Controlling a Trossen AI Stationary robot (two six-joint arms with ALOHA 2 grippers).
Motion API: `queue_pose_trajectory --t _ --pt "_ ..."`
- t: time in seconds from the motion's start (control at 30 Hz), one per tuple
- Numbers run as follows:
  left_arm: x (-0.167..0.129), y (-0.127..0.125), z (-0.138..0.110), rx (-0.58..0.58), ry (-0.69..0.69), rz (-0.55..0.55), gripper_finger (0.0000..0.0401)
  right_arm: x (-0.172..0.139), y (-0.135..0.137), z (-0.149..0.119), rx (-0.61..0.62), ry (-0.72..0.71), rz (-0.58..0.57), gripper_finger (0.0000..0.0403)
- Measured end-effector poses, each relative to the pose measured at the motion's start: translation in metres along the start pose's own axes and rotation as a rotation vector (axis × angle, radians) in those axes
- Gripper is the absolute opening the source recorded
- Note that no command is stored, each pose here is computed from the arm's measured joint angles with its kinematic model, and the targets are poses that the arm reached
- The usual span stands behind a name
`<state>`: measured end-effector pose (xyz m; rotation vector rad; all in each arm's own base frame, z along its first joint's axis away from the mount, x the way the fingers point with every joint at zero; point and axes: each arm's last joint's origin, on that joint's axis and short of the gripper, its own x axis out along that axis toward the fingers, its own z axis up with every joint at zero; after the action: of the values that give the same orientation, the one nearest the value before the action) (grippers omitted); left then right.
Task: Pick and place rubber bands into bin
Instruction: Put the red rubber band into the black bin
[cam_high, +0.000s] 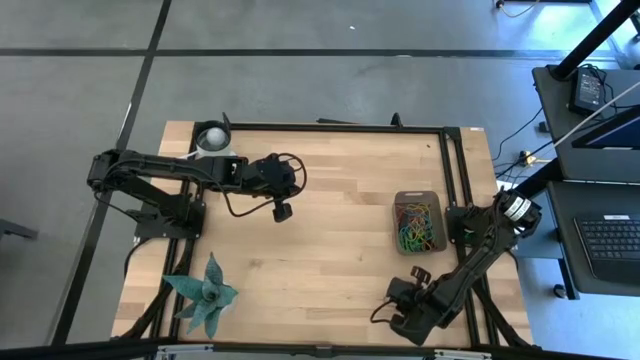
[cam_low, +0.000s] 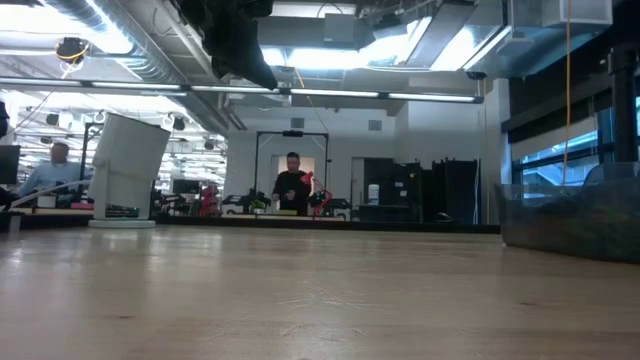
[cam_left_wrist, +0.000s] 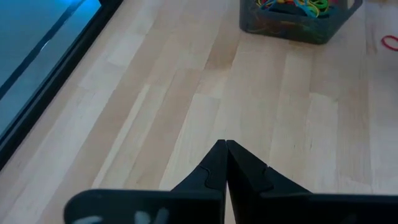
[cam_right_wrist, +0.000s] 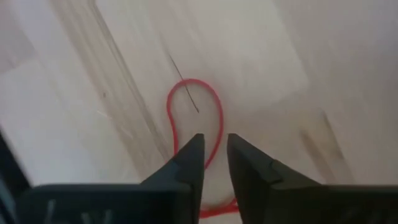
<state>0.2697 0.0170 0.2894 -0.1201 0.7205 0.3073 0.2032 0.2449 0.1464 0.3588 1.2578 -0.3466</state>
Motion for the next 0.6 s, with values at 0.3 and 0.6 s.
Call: queue_pose_trajectory --t 0.3,0.6 --pt "-0.001 -0.005 -0.001 0.006 0.0 -0.015 0.0002 0.018 -0.015 -0.008 -0.001 0.024 0.012 0.0093" --pt "-0.001 -0.005 -0.001 0.011 -0.001 -0.007 0.0005 0.02 -0.018 -0.01 -0.001 0.047 0.002 0.0008"
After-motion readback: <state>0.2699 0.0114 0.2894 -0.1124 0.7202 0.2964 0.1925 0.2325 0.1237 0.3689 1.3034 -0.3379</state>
